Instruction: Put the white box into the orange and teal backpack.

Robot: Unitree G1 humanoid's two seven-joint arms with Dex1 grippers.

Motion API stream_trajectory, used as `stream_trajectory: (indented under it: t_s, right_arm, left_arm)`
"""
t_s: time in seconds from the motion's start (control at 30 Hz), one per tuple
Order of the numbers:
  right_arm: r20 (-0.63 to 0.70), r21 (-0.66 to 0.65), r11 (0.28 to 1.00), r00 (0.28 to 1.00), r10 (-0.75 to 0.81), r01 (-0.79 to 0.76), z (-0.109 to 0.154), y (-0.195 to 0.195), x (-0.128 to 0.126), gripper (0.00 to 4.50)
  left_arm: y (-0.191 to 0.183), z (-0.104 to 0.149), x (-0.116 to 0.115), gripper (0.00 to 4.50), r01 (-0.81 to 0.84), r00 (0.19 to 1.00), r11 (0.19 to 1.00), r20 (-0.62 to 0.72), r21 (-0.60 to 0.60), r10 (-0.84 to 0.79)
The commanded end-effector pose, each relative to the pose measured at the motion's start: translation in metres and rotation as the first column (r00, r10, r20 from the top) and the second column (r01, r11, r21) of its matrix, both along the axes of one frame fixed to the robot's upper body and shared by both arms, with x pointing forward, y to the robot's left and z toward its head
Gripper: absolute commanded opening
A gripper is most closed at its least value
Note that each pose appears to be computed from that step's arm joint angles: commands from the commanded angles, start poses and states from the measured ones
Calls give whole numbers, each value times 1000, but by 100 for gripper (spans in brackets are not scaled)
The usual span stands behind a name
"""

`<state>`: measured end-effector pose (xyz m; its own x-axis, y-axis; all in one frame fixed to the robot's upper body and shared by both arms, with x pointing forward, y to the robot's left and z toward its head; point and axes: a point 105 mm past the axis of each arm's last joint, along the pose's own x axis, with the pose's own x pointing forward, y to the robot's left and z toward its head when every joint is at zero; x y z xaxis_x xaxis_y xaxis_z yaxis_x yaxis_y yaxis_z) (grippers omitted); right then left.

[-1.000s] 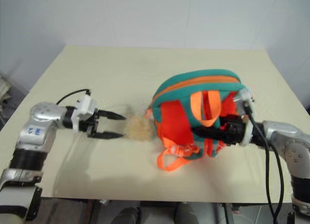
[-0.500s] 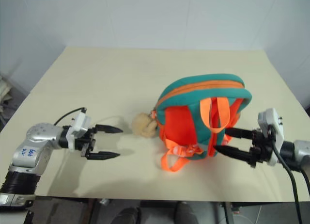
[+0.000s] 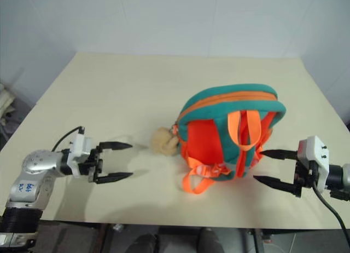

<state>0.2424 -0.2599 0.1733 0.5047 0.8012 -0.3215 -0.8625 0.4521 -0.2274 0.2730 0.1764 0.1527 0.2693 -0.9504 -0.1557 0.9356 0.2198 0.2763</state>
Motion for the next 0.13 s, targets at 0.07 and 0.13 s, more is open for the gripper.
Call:
stream_trajectory:
  t_s: [0.07, 0.13]
  right_arm:
    - [35, -6, 1000, 999, 5, -4, -3, -5, 8, 450]
    - [41, -8, 1000, 999, 5, -5, -6, -6, 12, 450]
  left_arm:
    - [-1, 11, -10, 449, 6, 999, 1000, 49, -16, -5]
    - [0, 12, -13, 449, 3, 999, 1000, 41, -14, -2]
